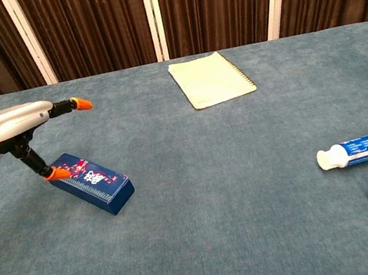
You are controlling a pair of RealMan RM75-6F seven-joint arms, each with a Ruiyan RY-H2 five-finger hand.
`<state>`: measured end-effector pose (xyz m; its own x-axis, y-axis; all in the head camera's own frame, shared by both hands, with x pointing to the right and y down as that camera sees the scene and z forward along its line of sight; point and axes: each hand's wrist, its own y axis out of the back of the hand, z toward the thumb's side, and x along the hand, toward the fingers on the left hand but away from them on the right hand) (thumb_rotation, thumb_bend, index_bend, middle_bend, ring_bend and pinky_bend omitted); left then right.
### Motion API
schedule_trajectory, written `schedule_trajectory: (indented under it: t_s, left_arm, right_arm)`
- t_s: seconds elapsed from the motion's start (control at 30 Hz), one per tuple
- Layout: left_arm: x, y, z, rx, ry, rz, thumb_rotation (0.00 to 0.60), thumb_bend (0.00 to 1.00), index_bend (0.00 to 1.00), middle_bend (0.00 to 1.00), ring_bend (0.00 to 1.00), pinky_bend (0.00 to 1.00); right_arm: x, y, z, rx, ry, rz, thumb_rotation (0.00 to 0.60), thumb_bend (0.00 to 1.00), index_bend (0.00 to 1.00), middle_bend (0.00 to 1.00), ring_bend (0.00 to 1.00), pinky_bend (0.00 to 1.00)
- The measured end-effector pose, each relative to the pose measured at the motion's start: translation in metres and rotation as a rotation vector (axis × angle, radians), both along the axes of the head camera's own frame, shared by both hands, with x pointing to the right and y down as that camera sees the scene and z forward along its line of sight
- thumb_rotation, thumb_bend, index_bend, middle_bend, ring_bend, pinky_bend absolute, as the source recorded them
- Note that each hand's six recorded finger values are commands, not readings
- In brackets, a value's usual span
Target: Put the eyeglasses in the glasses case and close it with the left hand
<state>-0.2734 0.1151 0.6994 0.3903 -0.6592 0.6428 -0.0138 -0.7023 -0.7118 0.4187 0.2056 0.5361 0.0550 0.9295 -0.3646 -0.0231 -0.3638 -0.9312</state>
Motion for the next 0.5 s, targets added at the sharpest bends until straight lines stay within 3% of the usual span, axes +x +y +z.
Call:
schedule_trajectory:
  t_s: [0.13,0.37,0.5]
  left_arm:
    - [-0.002,0.006,0.01,-0.044,-0.032,0.046,0.6,0.18,0.0,0.0,0.0,0.0]
    - [0.006,0.01,0.029,-0.057,-0.053,0.076,0.6,0.18,0.06,0.0,0.0,0.0]
    - [0.011,0.009,0.034,-0.049,-0.05,0.077,0.6,0.19,0.12,0.01,0.01,0.11]
  right_arm:
    - [0.0,0.0,0.0,0.0,0.002,-0.001,0.6,0.0,0.0,0.0,0.0,0.0]
    - [0.001,0.0,0.001,-0.001,0.004,0.004,0.6,0.0,0.0,0.0,0.0,0.0]
    - [0.002,-0.001,0.001,-0.002,0.003,0.007,0.6,0.0,0.0,0.0,0.0,0.0]
